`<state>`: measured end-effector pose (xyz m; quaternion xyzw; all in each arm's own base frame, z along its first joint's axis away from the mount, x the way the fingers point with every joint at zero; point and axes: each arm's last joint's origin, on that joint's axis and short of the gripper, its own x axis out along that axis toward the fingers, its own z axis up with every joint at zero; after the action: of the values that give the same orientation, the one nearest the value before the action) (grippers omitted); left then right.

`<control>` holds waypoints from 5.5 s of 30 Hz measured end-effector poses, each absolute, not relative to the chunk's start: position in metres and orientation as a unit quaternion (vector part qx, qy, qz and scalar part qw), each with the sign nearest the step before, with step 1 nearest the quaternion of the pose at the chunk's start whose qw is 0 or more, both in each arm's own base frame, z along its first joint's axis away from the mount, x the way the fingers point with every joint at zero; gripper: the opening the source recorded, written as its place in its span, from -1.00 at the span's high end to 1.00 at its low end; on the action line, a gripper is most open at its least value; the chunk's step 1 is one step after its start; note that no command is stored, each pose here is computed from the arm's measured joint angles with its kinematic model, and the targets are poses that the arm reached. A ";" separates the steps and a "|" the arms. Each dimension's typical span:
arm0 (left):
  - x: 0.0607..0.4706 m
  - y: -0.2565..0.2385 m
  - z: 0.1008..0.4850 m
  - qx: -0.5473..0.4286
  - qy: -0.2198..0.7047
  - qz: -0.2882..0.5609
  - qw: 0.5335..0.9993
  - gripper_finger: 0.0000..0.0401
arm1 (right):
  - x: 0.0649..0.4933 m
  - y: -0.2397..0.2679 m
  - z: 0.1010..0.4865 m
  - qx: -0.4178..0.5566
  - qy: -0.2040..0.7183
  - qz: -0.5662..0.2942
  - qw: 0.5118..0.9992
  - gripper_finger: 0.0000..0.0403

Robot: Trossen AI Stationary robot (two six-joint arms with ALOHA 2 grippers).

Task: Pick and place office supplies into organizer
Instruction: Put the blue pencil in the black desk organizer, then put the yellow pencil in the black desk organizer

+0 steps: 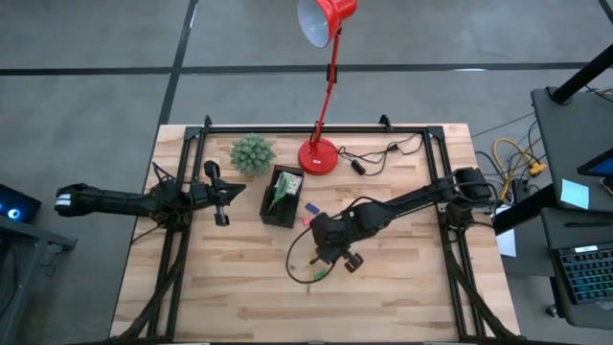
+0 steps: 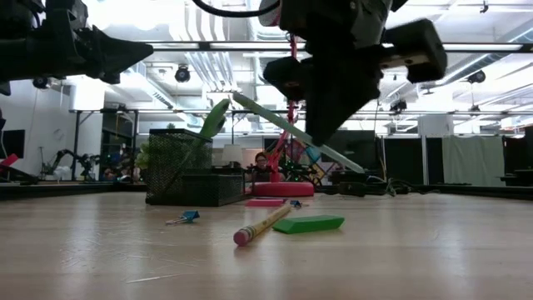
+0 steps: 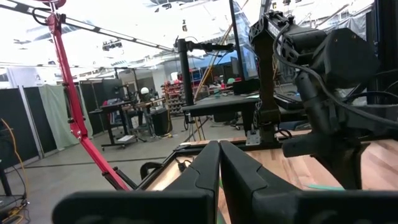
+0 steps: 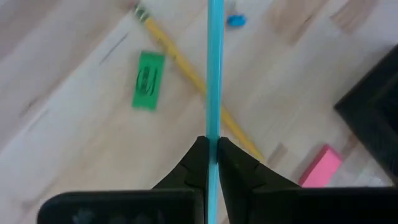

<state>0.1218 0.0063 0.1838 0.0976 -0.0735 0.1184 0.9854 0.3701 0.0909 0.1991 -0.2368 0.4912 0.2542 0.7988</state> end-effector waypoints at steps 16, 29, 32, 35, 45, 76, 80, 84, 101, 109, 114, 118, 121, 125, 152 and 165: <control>0.122 0.006 0.184 0.098 -0.074 0.119 0.985 1.00 | 0.400 0.094 0.220 -0.126 0.355 0.154 0.913 0.91; 0.122 0.006 0.184 0.098 -0.074 0.119 0.985 1.00 | 0.419 0.058 0.234 -0.081 0.228 -0.026 0.970 0.92; 0.122 0.006 0.184 0.098 -0.074 0.119 0.985 1.00 | 0.422 0.053 0.239 -0.074 0.186 -0.023 0.979 0.92; 0.122 0.006 0.184 0.098 -0.074 0.119 0.985 1.00 | 0.425 0.051 0.244 -0.070 0.149 -0.028 0.986 0.92; 0.121 0.006 0.188 0.095 -0.096 0.120 0.984 1.00 | 0.411 0.042 0.240 -0.020 -0.066 -0.062 0.996 0.92; 0.121 0.006 0.187 0.096 -0.091 0.120 0.984 1.00 | 0.441 0.020 0.176 -0.032 -0.070 -0.091 0.993 0.91; 0.121 0.006 0.187 0.096 -0.091 0.120 0.984 1.00 | 0.447 0.020 0.165 -0.022 -0.071 -0.091 0.993 0.91; 0.121 0.006 0.187 0.096 -0.090 0.120 0.984 1.00 | 0.447 0.019 0.163 -0.023 -0.063 -0.091 0.994 0.91; 0.121 0.006 0.187 0.096 -0.090 0.120 0.984 1.00 | 0.446 0.019 0.154 -0.023 -0.021 -0.090 0.996 0.91; 0.121 0.006 0.187 0.096 -0.090 0.120 0.984 1.00 | 0.446 0.019 0.154 -0.022 -0.021 -0.089 0.996 0.91; 0.121 0.006 0.187 0.096 -0.090 0.120 0.984 1.00 | 0.446 0.019 0.154 -0.022 -0.021 -0.089 0.996 0.91; 0.121 0.006 0.187 0.096 -0.090 0.120 0.984 1.00 | 0.446 0.019 0.154 -0.023 -0.021 -0.089 0.996 0.91; 0.121 0.006 0.187 0.096 -0.090 0.120 0.984 1.00 | 0.446 0.019 0.153 -0.024 -0.015 -0.087 0.996 0.91; 0.121 0.006 0.187 0.096 -0.090 0.120 0.984 1.00 | 0.446 0.019 0.152 -0.024 -0.010 -0.086 0.996 0.91; 0.121 0.006 0.187 0.096 -0.090 0.120 0.984 1.00 | 0.446 0.020 0.153 -0.018 -0.012 -0.085 0.996 0.58; 0.121 0.006 0.187 0.095 -0.090 0.120 0.984 1.00 | 0.441 0.036 0.184 0.017 -0.049 0.073 0.996 0.65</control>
<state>0.1212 0.0063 0.1868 0.0952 -0.0897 0.1201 0.9841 0.4411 0.0361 0.1842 0.0169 -0.0490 0.0733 0.9960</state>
